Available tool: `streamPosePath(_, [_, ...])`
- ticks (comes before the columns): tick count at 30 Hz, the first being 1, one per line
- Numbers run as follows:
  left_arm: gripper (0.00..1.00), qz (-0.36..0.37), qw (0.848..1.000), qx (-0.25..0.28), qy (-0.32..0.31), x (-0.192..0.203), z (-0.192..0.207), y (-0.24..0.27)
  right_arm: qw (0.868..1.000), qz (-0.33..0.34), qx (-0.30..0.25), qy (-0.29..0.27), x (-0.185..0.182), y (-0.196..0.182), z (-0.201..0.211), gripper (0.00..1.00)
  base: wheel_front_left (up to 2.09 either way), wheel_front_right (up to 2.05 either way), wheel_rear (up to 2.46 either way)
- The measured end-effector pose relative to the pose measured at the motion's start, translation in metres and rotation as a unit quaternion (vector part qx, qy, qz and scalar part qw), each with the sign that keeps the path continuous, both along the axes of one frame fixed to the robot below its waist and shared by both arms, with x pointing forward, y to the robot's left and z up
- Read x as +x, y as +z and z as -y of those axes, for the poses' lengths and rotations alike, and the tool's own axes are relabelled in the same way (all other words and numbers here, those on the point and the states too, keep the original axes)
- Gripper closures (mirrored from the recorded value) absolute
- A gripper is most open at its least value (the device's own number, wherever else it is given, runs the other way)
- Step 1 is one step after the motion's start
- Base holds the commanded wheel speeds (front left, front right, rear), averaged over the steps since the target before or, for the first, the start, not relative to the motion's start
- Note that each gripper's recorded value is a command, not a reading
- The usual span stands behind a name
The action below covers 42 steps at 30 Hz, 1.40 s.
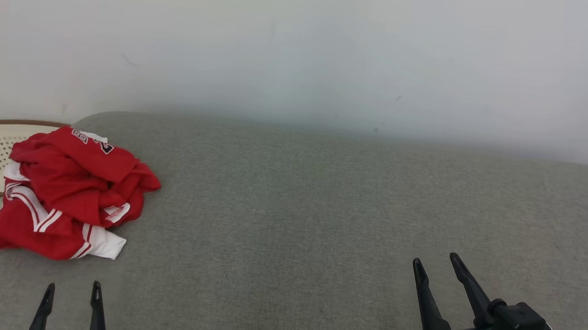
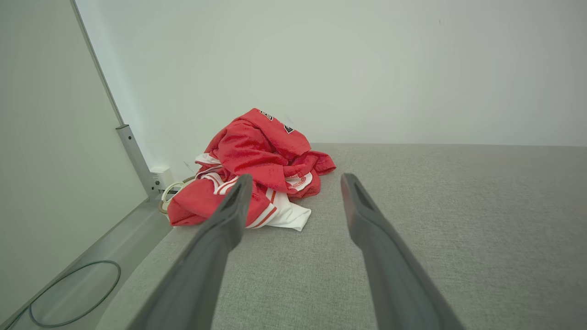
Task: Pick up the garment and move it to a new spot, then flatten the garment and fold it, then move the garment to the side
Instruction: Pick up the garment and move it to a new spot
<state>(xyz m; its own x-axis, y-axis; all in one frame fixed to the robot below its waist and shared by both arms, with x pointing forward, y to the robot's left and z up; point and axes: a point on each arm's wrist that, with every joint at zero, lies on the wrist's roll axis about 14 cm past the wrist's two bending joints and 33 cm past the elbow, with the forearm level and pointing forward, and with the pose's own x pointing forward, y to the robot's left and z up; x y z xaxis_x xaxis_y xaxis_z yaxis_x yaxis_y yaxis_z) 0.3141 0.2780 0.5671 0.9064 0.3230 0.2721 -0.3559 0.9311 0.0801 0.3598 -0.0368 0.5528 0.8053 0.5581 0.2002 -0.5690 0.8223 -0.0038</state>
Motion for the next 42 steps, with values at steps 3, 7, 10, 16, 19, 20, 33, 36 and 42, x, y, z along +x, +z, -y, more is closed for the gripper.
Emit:
streamPosePath(3, [0.0, 0.0, 1.0, -0.001, 0.021, -0.009, -0.011, -0.001, 1.0, -0.001, -0.001, 0.014, 0.001, -0.001, -0.01, 0.0, 0.0, 0.0, 0.0])
streamPosePath(7, [0.0, -0.002, 0.999, -0.002, 0.04, -0.021, -0.021, -0.003, 1.0, -0.001, -0.001, 0.03, 0.002, 0.0, -0.021, 0.0, 0.0, 0.0, 0.0])
streamPosePath(10, [0.0, -0.004, 0.998, -0.002, 0.055, -0.03, -0.029, -0.005, 0.999, -0.002, -0.002, 0.043, 0.002, -0.001, -0.03, 0.0, 0.0, 0.0, 0.0])
streamPosePath(16, [0.0, -0.004, 0.996, -0.005, 0.086, -0.048, -0.043, -0.006, 0.998, -0.004, -0.006, 0.069, 0.001, -0.002, -0.048, 0.0, 0.0, 0.0, 0.0])
streamPosePath(19, [0.0, -0.002, 0.995, -0.006, 0.1, -0.057, -0.05, -0.006, 0.997, -0.003, -0.007, 0.081, 0.0, -0.002, -0.057, 0.0, 0.0, 0.0, 0.0])
streamPosePath(20, [0.0, -0.001, 0.995, -0.007, 0.103, -0.06, -0.051, -0.006, 0.996, -0.003, -0.007, 0.085, -0.001, -0.002, -0.06, 0.0, 0.0, 0.0, 0.0])
streamPosePath(33, [0.0, -0.005, 0.989, -0.01, 0.146, -0.092, -0.072, -0.011, 0.992, -0.002, -0.009, 0.127, -0.005, -0.001, -0.09, 0.0, 0.0, 0.0, 0.0])
streamPosePath(36, [0.0, -0.005, 0.989, -0.011, 0.149, -0.094, -0.073, -0.011, 0.991, -0.003, -0.009, 0.131, -0.006, -0.001, -0.093, 0.0, 0.0, 0.0, 0.0])
streamPosePath(42, [0.0, -0.003, 0.989, -0.02, 0.147, -0.092, -0.072, -0.012, 0.991, -0.005, -0.009, 0.132, -0.006, -0.002, -0.093, 0.0, 0.0, 0.0, 0.0])
